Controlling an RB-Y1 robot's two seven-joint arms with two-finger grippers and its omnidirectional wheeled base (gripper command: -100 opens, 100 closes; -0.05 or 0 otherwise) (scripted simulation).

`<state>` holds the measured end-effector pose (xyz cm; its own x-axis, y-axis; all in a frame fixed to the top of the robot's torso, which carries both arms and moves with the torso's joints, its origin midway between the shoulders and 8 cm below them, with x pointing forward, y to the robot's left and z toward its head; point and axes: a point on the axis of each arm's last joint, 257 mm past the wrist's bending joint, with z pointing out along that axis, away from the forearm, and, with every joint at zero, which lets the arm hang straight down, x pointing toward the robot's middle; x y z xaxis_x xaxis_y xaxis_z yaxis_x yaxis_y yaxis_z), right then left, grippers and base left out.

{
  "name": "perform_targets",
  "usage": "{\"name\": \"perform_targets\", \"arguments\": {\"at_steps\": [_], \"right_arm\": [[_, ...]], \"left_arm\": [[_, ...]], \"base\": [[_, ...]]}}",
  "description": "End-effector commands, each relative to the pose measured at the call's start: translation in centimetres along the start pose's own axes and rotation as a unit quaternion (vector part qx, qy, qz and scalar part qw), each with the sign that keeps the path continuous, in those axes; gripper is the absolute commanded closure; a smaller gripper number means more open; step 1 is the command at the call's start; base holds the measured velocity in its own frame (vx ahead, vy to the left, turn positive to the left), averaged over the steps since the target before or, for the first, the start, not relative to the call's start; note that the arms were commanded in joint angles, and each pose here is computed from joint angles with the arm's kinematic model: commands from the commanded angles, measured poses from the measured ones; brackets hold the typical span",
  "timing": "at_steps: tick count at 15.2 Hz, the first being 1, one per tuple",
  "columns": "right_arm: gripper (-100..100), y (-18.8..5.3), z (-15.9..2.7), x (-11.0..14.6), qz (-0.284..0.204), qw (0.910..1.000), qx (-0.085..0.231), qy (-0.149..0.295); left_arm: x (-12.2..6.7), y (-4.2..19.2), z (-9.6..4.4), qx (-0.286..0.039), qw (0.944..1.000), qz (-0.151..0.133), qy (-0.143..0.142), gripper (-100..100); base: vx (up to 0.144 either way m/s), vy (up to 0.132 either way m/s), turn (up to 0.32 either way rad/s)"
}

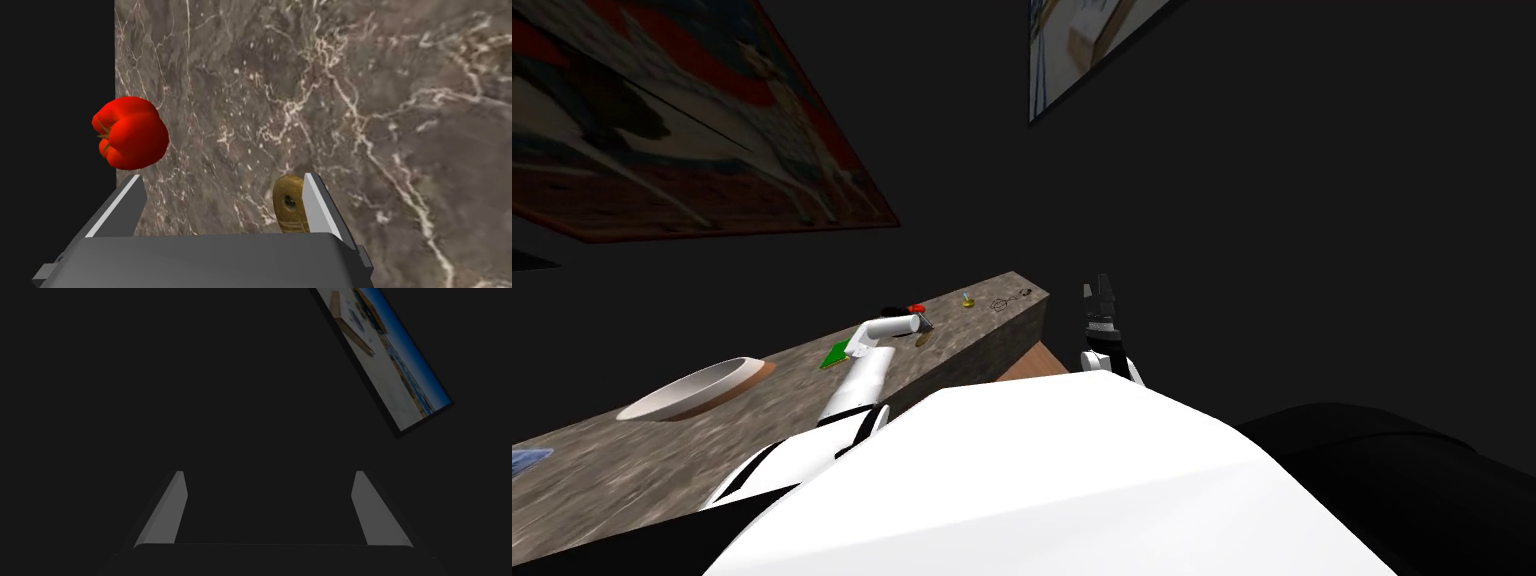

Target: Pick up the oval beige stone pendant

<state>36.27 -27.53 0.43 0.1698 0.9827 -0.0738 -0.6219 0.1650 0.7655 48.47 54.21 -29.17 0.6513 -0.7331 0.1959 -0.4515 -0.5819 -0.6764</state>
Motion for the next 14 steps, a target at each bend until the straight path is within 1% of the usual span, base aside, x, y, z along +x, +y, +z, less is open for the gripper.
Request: {"name": "perform_targets", "arguments": {"at_steps": [1,2,4,5,7,8,9,11,12,14], "right_arm": [[0,0.0,0.0,0.0,0.000,1.0000,0.000,0.000],[0,0.0,0.0,0.0,0.000,1.0000,0.000,0.000],[0,0.0,0.0,0.0,0.000,1.0000,0.000,0.000],[0,0.0,0.0,0.0,0.000,1.0000,0.000,0.000],[0,0.0,0.0,0.0,0.000,1.0000,0.000,0.000],[0,0.0,0.0,0.0,0.000,1.0000,0.000,0.000],[0,0.0,0.0,0.0,0.000,1.0000,0.000,0.000],[0,0.0,0.0,0.0,0.000,1.0000,0.000,0.000],[0,0.0,0.0,0.0,0.000,1.0000,0.000,0.000],[0,0.0,0.0,0.0,0.000,1.0000,0.000,0.000]], "left_arm": [[-0.4,0.3,-0.1,-0.011,0.9999,-0.004,-0.007,-100],[-1.0,0.1,0.2,-0.027,0.9990,-0.031,-0.018,-100],[-1.5,0.9,0.1,-0.041,0.9983,-0.031,-0.028,-100],[-2.0,0.5,0.2,-0.053,0.9963,-0.057,-0.036,-100],[-2.5,1.5,0.1,-0.071,0.9947,-0.057,-0.048,-100],[-2.5,1.5,0.1,-0.071,0.9947,-0.057,-0.048,-100],[-3.1,1.5,0.1,-0.087,0.9910,-0.082,-0.059,-100],[-3.5,2.2,-0.1,-0.100,0.9892,-0.082,-0.068,-100],[-4.0,2.1,-0.1,-0.114,0.9847,-0.107,-0.077,-100],[-4.4,2.9,-0.4,-0.128,0.9822,-0.106,-0.087,-100]], "base": [[-0.010,0.030,0.014],[-0.012,0.037,-0.162],[-0.015,0.048,-0.148],[-0.021,0.048,-0.179],[-0.029,0.053,-0.139],[-0.015,0.027,0.018],[-0.017,0.036,-0.118],[-0.022,0.044,-0.144],[-0.027,0.054,-0.167],[-0.030,0.056,-0.110]]}}
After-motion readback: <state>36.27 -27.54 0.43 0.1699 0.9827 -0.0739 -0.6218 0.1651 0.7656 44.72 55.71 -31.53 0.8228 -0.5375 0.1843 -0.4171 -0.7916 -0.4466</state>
